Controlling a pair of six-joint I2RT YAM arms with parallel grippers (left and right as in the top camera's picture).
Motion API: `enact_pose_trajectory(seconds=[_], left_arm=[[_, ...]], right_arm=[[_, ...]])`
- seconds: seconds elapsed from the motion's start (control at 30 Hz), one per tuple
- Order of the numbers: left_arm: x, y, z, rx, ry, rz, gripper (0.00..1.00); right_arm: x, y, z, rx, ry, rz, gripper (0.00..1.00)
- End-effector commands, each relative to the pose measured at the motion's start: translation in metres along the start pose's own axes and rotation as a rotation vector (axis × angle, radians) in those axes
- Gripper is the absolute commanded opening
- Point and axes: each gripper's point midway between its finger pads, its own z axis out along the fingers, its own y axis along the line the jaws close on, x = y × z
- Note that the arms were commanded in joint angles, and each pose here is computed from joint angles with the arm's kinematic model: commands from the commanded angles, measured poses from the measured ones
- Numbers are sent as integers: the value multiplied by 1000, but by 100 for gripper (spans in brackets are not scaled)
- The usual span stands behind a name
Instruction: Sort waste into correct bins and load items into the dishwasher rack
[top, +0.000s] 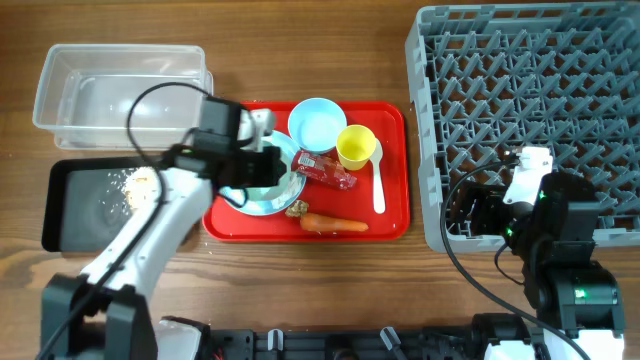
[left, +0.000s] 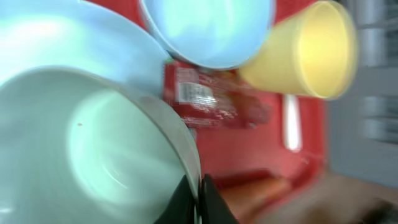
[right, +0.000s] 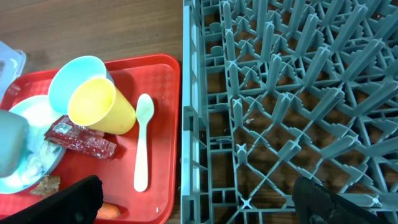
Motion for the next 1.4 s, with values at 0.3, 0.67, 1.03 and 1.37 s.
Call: enact_pose_trajectory(seconds=[0.3, 0.67, 1.03, 1.37], left_arm=[[-27, 3, -4, -187, -137, -16, 49], [-87, -92, 5, 59, -377, 163, 61], [-49, -75, 88, 17, -189, 139, 60], [-32, -64, 94, -19, -117, 92, 4]], right_arm=[[-7, 2, -5, -2, -19, 7, 100], [-6, 2, -3, -1, -8, 9, 100], [1, 0, 10, 1, 54, 23, 100], [5, -1, 12, 5, 73, 29, 100]])
